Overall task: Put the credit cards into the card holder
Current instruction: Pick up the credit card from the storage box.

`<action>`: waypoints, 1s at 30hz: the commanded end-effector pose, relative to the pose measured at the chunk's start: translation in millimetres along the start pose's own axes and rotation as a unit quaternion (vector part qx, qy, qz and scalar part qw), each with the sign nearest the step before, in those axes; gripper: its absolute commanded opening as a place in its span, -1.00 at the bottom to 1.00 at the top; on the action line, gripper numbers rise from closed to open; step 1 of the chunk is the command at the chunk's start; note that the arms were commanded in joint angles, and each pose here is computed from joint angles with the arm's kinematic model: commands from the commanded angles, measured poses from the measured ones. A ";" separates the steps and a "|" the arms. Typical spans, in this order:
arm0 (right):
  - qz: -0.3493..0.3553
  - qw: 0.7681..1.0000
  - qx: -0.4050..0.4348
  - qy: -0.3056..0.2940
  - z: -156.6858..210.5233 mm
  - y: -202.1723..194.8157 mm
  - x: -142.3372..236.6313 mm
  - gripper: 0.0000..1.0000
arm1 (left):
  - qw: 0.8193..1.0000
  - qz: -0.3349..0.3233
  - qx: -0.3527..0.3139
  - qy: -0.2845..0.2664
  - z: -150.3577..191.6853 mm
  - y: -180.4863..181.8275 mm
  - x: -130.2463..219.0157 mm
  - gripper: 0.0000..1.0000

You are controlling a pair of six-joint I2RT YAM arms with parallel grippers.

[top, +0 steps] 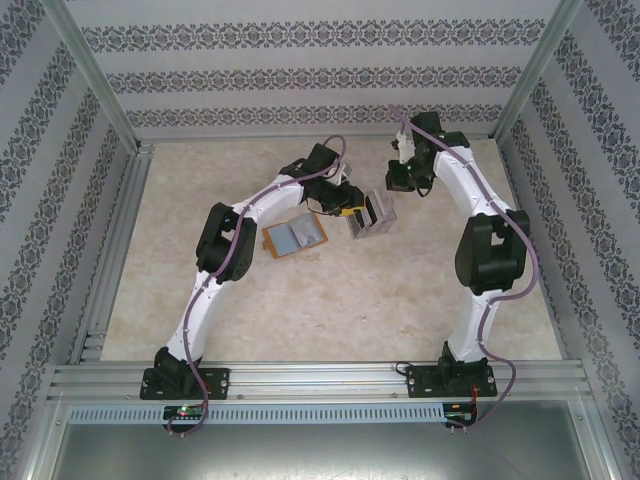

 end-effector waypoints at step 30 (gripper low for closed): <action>-0.265 0.963 0.031 -0.027 1.8 67.7 3.2 -0.82 | 0.985 -0.103 0.044 -0.130 52.1 50.9 157.8 -0.30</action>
Point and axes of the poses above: each hand's point on the last joint's axis, 136 mm out from that joint toward the fingers, its own x axis back along the fingers, its own y axis along the line the jaws close on, z = x × y, the point moved 8 cm from there along x, back along the fingers, and after that the axes turned 2 degrees about x, right-handed, at the moved point
